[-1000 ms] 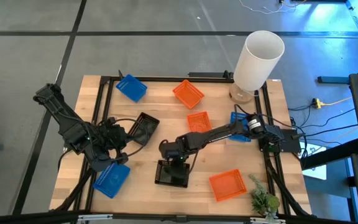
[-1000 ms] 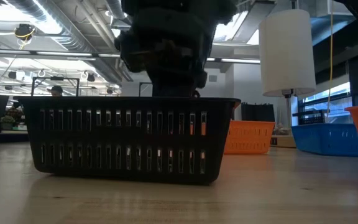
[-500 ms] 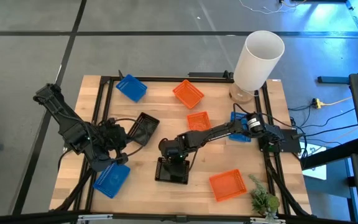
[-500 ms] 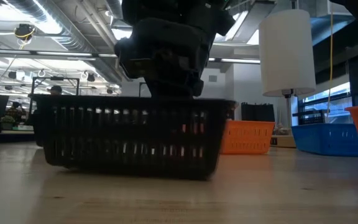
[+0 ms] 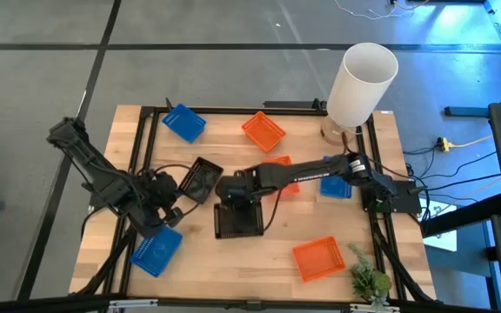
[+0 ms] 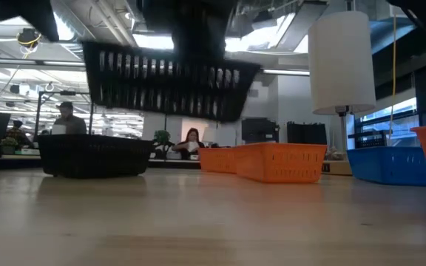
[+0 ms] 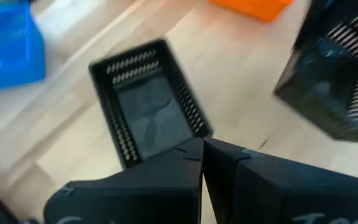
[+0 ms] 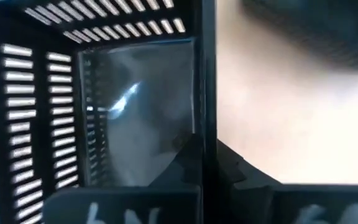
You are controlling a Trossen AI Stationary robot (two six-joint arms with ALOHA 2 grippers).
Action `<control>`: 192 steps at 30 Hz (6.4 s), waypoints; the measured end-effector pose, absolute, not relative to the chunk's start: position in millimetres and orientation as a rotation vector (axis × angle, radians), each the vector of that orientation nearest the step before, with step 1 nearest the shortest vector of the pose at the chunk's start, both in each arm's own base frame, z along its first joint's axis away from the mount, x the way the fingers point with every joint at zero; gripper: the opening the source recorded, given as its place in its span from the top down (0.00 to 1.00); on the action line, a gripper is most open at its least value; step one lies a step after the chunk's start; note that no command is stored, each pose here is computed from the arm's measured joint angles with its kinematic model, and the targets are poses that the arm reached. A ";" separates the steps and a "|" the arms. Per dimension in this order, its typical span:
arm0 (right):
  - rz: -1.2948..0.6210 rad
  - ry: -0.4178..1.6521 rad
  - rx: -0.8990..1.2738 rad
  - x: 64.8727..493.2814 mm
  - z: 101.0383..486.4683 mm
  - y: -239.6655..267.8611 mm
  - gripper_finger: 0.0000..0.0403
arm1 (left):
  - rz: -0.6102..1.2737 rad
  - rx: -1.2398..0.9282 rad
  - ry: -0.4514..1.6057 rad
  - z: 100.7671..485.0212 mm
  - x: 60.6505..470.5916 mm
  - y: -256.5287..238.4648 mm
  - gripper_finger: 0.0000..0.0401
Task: Stack baskets by color
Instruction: Stack the bottom black bin on the top black bin, then stack the bottom left blue bin on the top left blue bin
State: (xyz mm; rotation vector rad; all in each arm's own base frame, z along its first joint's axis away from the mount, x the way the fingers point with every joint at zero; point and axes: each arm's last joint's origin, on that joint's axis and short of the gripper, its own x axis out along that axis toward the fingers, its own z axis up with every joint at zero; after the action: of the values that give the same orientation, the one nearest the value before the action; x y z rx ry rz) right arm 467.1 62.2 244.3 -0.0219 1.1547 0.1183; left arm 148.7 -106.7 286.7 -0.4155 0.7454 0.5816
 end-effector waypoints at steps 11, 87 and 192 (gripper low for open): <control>0.020 1.018 -0.217 472.8 303.0 9.2 1.00 | 0.834 -0.740 0.695 238.0 153.5 -90.0 1.00; 0.767 0.441 -1.378 513.9 271.9 -42.0 1.00 | 0.983 -0.701 0.742 290.7 145.4 -58.2 1.00; 0.499 0.787 -0.596 474.3 330.2 5.0 1.00 | 0.613 -0.735 1.321 291.5 125.9 -92.3 1.00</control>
State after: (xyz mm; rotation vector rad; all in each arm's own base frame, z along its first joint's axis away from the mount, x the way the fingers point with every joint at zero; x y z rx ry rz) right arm 474.3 5.0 330.2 -0.5965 0.7870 0.4989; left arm 125.9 -92.3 291.5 -0.7354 1.3210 0.6131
